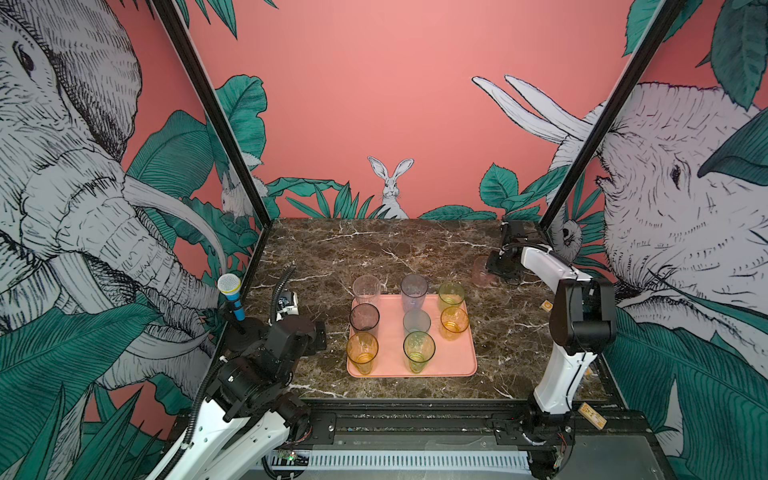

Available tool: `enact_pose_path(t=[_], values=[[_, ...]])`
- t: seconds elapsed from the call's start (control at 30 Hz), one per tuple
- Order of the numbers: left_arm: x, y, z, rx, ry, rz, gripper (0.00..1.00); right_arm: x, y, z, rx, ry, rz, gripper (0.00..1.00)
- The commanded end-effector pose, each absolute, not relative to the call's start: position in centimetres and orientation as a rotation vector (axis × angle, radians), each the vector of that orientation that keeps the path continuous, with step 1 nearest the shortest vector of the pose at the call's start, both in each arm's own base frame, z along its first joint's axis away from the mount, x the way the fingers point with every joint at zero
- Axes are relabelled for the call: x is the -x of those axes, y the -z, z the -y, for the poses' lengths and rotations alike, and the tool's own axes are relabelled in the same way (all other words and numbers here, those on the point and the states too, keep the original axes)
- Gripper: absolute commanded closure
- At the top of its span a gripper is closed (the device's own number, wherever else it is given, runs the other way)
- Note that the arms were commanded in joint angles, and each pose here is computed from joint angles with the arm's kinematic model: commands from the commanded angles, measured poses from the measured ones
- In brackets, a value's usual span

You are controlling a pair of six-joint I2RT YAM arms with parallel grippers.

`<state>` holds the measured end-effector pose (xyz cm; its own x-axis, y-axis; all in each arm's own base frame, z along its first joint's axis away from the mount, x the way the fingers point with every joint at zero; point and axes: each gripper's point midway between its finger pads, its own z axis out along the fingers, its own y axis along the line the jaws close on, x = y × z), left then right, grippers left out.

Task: Place the glasses into the tray
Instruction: 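Lower the right gripper and close it on the pink glass rim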

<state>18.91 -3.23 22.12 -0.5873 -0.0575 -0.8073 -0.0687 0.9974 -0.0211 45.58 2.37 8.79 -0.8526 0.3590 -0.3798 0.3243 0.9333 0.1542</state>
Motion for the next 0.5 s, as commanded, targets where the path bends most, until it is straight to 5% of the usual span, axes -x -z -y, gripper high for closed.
enact_pose_path(t=[0.0, 0.47], values=[[-19.00, -21.83, 3.10, 0.096, -0.029, -2.204, 0.01, -46.08, -8.73, -2.27, -0.512, -0.128, -2.679, 0.72], [-19.09, -21.75, 3.14, 0.090, -0.037, -2.206, 0.01, -46.15, -8.93, -2.46, -0.510, -0.154, -2.676, 0.89]])
